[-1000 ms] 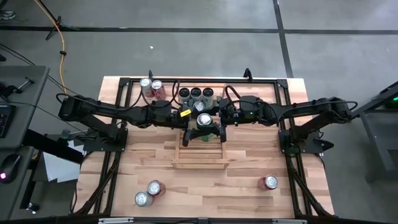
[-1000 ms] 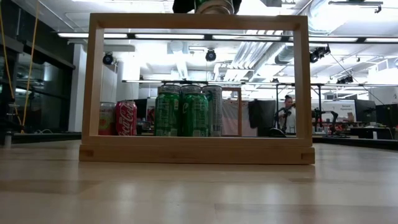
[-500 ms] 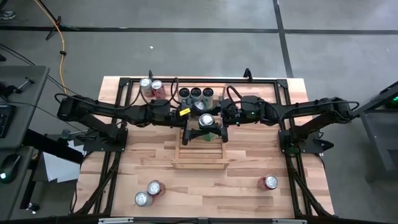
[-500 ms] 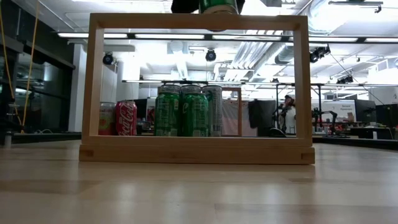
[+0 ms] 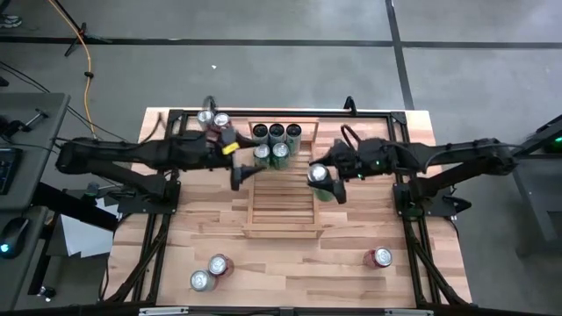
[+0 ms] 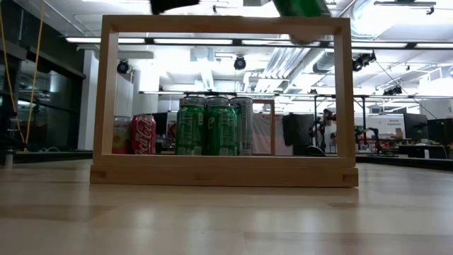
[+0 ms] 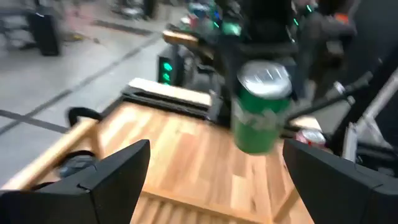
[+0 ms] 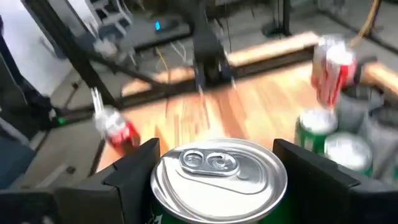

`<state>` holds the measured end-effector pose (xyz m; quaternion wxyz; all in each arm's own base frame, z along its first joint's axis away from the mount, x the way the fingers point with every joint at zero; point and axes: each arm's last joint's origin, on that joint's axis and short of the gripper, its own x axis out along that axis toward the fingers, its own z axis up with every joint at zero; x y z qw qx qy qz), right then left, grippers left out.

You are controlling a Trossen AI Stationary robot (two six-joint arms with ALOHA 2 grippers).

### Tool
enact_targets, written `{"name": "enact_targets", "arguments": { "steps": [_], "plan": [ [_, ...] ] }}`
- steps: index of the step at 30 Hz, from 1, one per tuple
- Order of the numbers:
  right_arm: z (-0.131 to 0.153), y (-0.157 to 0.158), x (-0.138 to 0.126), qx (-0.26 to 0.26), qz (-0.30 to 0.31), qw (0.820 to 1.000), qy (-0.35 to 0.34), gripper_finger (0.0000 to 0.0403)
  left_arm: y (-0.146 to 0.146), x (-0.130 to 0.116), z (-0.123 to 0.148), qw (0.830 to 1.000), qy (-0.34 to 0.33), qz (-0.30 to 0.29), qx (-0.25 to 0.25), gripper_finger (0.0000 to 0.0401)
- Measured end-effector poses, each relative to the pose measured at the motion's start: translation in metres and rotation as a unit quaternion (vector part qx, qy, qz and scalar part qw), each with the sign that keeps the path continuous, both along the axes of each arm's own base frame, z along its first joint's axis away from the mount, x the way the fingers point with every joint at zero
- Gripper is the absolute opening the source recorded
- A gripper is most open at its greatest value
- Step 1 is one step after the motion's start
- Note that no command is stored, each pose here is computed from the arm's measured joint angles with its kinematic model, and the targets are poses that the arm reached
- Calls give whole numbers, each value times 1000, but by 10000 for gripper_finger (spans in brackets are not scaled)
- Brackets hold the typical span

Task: Place canned beverage on shelf
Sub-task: Put the green can on the shelf aligned with the other green cans

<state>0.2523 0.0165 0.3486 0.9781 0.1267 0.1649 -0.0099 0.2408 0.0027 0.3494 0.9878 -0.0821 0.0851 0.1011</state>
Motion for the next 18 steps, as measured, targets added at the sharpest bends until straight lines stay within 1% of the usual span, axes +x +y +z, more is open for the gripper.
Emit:
{"name": "enact_targets", "arguments": {
  "steps": [3, 6, 9, 11, 12, 14, 16, 18],
  "plan": [
    [-23, 4, -8, 16, -11, 999, 32, 278, 2, -21, -4, 999, -35, 37, -15, 356],
    [-55, 5, -17, 53, -27, 997, 45, 278, 4, -39, -17, 994, -74, 65, -53, 357],
    [-86, 7, -23, 88, -51, 995, 12, 278, 5, -54, -28, 985, -121, 82, -96, 357],
    [-99, 4, -25, 90, -71, 993, -34, 278, 5, -60, -34, 979, -139, 99, -112, 357],
    [-104, 0, -25, 85, -91, 990, -60, 278, 6, -62, -35, 977, -146, 106, -117, 357],
    [-112, -8, -23, 55, -135, 984, -98, 278, 7, -65, -37, 973, -150, 129, -121, 357],
    [-119, -17, -21, 8, -159, 981, -110, 278, 8, -65, -36, 969, -157, 146, -120, 357],
    [-124, -24, -15, -41, -167, 979, -109, 278, 9, -66, -33, 967, -170, 152, -115, 357]
  ]
}}
